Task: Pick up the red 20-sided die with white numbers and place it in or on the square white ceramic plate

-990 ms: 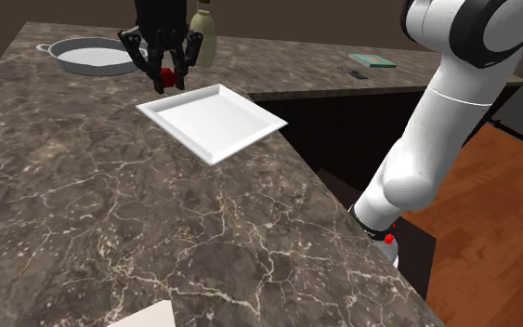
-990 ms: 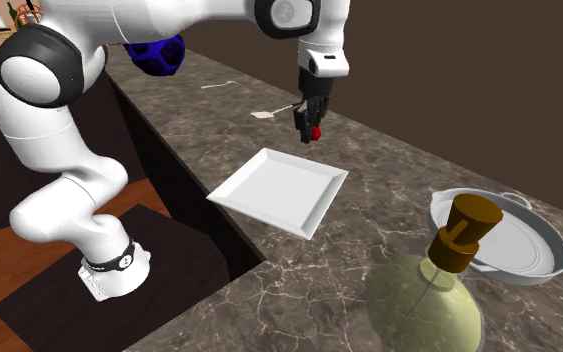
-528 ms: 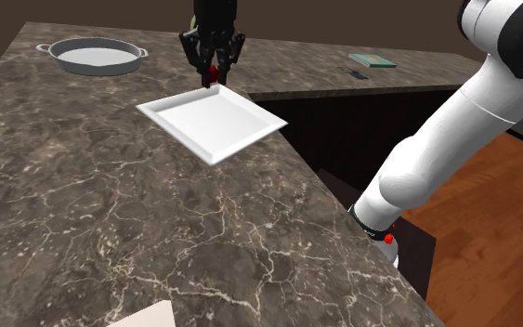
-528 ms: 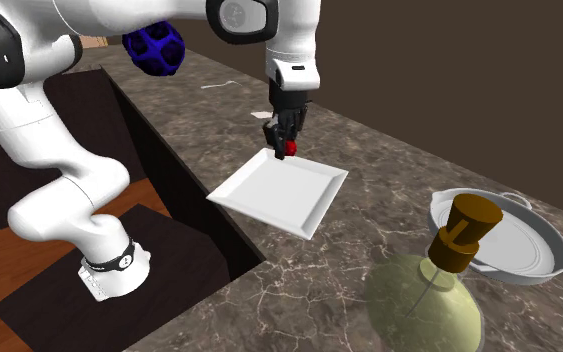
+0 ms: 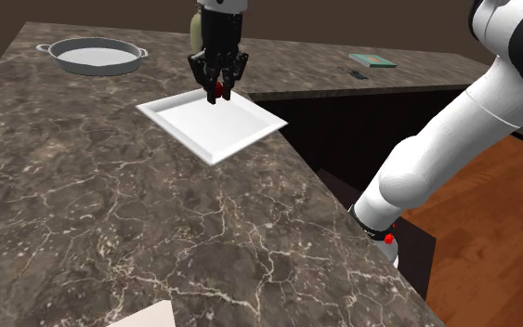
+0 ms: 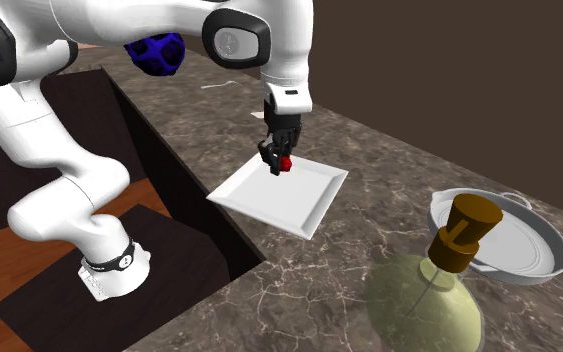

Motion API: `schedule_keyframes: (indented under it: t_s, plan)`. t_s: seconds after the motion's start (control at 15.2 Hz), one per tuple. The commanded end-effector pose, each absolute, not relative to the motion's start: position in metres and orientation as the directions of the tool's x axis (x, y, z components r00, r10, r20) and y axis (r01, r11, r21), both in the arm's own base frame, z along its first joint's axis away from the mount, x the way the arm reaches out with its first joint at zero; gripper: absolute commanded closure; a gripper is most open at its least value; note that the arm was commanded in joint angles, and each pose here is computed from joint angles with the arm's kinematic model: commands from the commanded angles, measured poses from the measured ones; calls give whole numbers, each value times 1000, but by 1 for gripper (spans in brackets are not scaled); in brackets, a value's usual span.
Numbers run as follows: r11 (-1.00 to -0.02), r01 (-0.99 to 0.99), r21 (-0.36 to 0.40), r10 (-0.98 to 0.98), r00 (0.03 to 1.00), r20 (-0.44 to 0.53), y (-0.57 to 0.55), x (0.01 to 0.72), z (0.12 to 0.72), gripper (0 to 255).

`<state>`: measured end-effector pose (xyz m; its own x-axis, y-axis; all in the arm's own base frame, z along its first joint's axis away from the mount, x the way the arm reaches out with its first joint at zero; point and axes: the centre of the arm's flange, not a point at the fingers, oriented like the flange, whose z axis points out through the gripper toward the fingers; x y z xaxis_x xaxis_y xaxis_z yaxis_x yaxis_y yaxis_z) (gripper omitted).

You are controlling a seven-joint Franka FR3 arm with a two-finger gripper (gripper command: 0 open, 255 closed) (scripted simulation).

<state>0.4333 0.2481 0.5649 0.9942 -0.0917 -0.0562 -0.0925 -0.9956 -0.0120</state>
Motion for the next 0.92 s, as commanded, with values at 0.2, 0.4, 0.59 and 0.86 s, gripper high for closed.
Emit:
schedule_keyframes:
  t_s: [0.2,0.4,0.59,0.86]
  plan:
    - [-996,-93,-12,-92,994,-56,248,434,538,255]
    - [-996,-93,-12,-92,994,-56,248,434,531,255]
    - [-996,-93,-12,-92,994,-56,248,434,531,255]
    - [-996,-93,-12,-92,994,-56,248,434,531,0]
